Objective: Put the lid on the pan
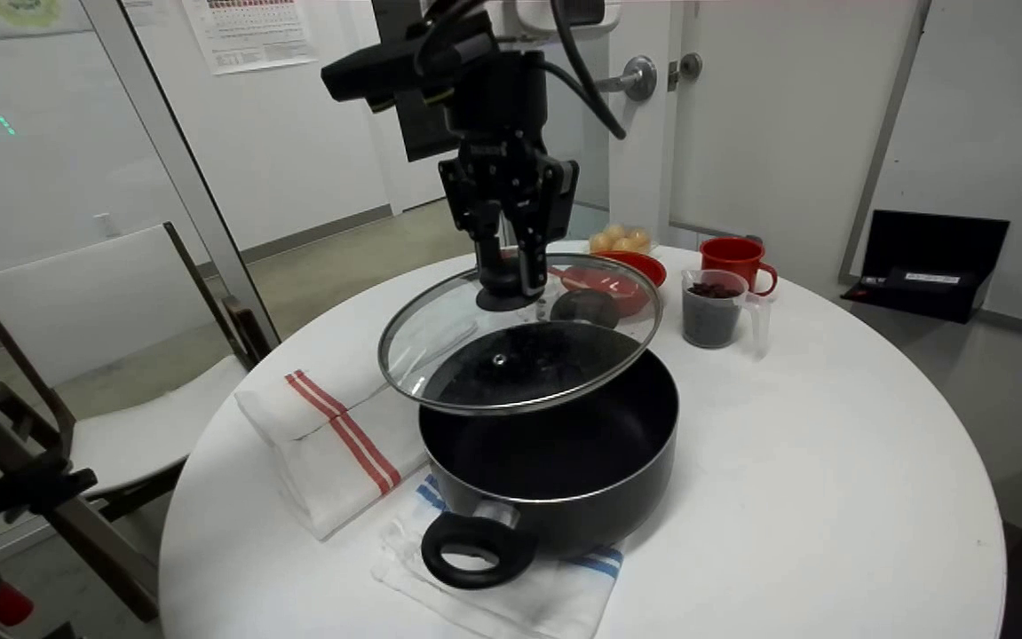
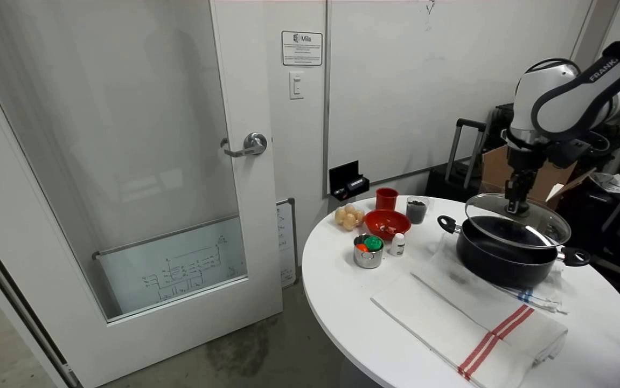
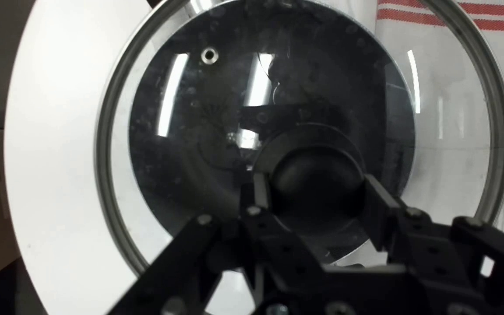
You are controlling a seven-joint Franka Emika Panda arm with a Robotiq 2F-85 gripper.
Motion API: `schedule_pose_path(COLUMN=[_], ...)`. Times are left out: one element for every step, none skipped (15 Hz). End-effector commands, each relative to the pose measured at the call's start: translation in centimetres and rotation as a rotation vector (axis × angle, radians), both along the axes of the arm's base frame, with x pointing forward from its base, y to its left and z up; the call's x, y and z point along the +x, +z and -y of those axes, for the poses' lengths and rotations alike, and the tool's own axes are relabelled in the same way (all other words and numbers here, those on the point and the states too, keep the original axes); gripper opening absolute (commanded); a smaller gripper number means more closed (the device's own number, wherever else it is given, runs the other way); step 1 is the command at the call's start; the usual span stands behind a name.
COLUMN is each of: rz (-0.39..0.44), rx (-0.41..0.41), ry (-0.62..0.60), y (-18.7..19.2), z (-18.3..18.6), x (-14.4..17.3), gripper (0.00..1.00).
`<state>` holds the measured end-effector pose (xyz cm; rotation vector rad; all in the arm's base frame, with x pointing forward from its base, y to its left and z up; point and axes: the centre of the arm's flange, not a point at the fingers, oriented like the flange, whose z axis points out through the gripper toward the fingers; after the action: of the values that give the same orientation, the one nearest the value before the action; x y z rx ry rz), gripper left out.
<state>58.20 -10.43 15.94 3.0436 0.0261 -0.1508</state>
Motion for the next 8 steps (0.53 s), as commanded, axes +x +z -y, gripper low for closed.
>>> schedule_pose_path(rz=[0.024,0.022,0.020,0.018,0.016,0.015,0.013,0.010], rx=[0.017,0.020,0.021,0.022,0.023,0.024,0.027,0.028], ry=[-0.046,-0.054,-0.060,-0.064,-0.068,-0.072,-0.077,-0.080], y=[0.5,0.3,0.1,-0.1,-0.3,-0.5,-0.7,-0.9], z=[0.8,1.0,1.2,1.4,1.5,1.7,1.8,1.9], x=[-0.7,-0.8,-0.8,-0.8,-0.8,-0.8,-0.8,-0.8], gripper=[0.26,0.26,0.26,0.26,0.26,0.26,0.26,0.26])
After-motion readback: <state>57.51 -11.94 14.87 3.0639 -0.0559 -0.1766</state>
